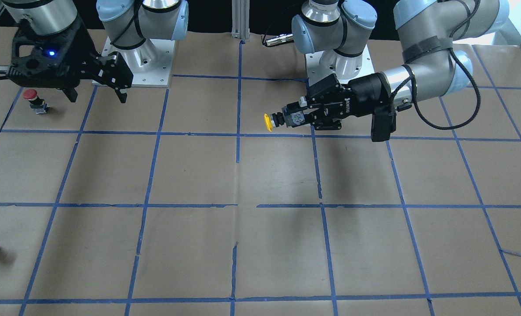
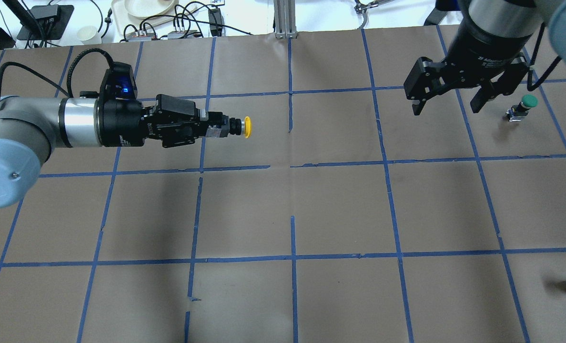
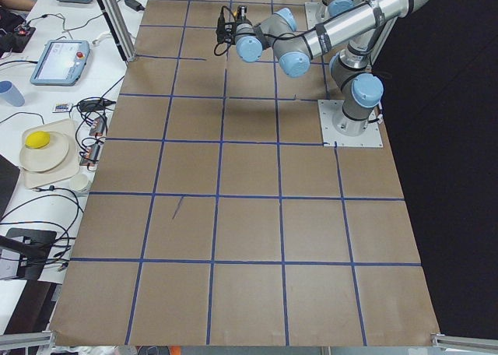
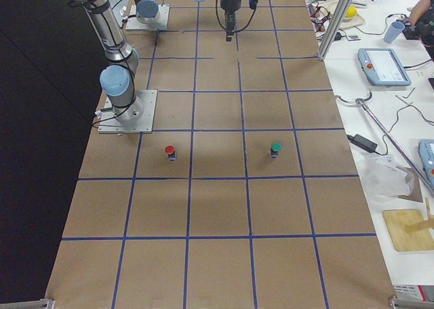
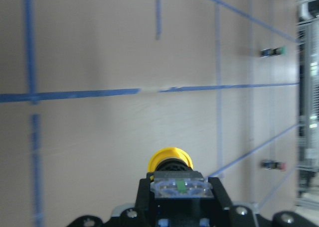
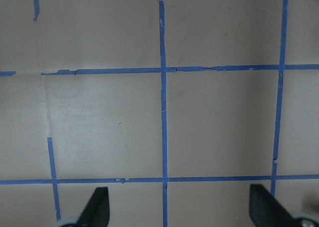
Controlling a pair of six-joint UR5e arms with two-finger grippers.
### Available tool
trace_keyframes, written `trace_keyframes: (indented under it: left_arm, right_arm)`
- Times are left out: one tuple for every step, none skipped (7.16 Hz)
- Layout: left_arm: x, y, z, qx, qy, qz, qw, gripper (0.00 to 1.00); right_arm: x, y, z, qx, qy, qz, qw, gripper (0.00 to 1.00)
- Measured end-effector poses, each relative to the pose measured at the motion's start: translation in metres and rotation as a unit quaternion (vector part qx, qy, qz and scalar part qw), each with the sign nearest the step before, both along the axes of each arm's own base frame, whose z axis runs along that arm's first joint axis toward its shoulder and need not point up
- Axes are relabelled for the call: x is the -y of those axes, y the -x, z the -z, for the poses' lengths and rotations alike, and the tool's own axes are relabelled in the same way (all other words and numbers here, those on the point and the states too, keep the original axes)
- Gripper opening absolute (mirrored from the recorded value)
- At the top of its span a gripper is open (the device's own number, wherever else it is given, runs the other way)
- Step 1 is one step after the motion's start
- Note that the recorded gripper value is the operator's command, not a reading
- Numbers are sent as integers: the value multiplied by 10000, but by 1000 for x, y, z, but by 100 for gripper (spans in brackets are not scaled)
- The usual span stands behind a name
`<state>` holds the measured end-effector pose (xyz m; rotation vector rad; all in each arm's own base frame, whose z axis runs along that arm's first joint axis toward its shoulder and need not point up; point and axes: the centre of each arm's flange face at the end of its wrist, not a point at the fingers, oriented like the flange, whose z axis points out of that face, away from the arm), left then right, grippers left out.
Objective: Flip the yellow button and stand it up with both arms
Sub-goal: 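Lift the button with the left gripper toward table center while the right arm rises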
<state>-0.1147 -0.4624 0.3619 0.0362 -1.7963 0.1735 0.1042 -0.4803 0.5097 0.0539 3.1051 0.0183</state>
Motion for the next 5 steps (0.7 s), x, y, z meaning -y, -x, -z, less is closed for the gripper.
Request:
trace_keyframes:
  left_arm:
    - [-5, 28, -2, -557, 16, -15, 9984, 11]
    - [-11, 53, -2, -1002, -2, 7, 9950, 11]
    - [-16, 75, -1, -1343, -29, 55, 9909, 10]
    - [-21, 93, -2, -1551, -48, 137, 9878, 10]
    - [-26, 105, -2, -1636, -61, 227, 9862, 9]
  right_arm:
    - [0, 24, -4, 350, -19, 327, 9989, 100]
    - [-2, 51, -7, 789, -100, 727, 9942, 100]
    - [-5, 81, -9, 1396, -198, 1206, 9826, 100]
    - [-8, 101, -9, 2164, -303, 1630, 9621, 100]
    - [-11, 100, -11, 3112, -455, 1944, 9291, 100]
